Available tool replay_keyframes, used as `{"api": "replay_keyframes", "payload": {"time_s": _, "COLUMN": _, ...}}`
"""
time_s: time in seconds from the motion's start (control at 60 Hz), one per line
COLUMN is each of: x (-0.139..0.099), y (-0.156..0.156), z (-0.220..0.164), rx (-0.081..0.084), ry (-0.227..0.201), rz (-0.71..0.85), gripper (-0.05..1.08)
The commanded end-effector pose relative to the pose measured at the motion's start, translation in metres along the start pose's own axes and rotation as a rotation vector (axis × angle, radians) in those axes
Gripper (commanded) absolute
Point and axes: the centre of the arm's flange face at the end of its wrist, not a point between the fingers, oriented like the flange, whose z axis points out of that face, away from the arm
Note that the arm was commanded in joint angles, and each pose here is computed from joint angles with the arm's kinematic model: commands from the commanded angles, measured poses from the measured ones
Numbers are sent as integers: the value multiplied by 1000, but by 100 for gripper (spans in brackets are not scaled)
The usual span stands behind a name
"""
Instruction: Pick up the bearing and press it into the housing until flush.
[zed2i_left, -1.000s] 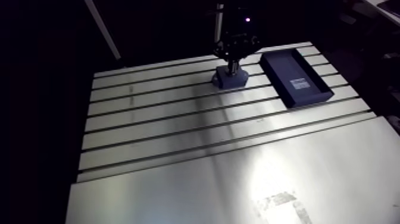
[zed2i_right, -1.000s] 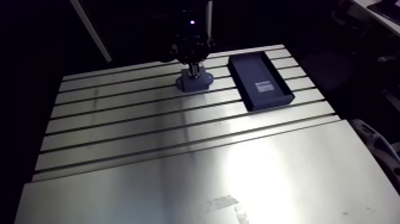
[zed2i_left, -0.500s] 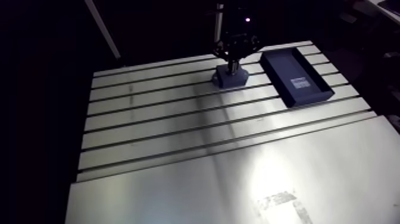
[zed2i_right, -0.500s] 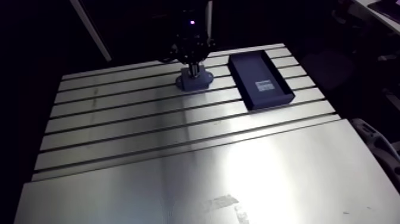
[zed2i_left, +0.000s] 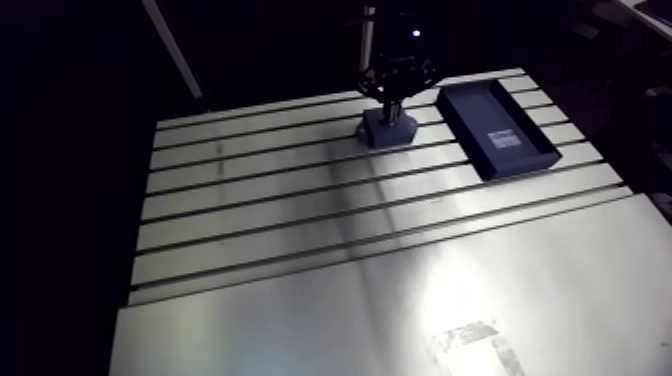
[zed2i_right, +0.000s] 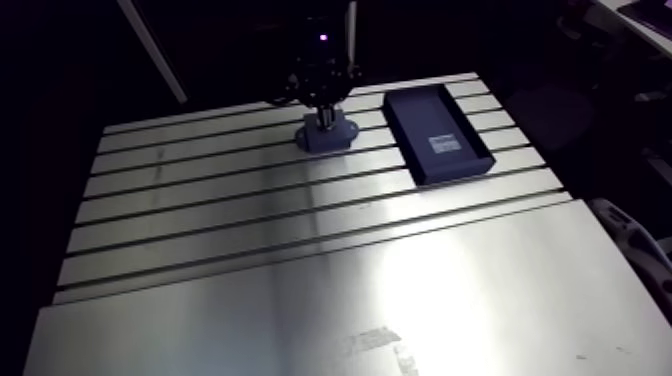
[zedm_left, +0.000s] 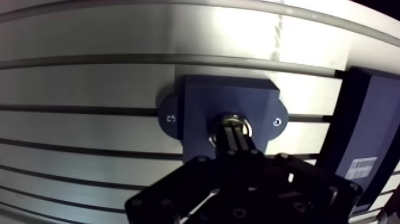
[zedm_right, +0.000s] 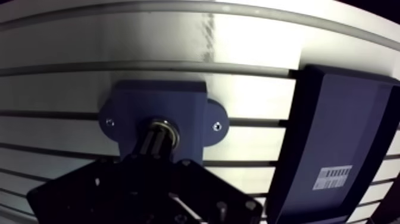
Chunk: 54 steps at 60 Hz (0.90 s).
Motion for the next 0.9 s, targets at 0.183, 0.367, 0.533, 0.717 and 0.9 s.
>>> {"api": "replay_keyframes", "payload": {"time_s": 0.183, "x": 0, "y": -1, "z": 1, "rx": -1, "ry": -2, "rz": -3, "gripper": 108}}
{"api": "replay_keyframes", "payload": {"time_s": 0.367, "x": -1, "y": 0, "z": 1, "rx": 0, "ry": -3, "rz": 0, "gripper": 108}}
{"api": "replay_keyframes", "payload": {"time_s": 0.533, "x": -2, "y": -1, "z": 3, "rx": 0, "ry": -6, "rz": -2, "gripper": 108}}
{"api": "replay_keyframes", "payload": {"time_s": 0.717, "x": -2, "y": -2, "z": 3, "rx": 0, "ry": -6, "rz": -2, "gripper": 108}}
{"api": "replay_keyframes", "payload": {"time_s": 0.9, "x": -3, "y": -2, "z": 5, "rx": 2, "ry": -10, "rz": -2, "gripper": 108}}
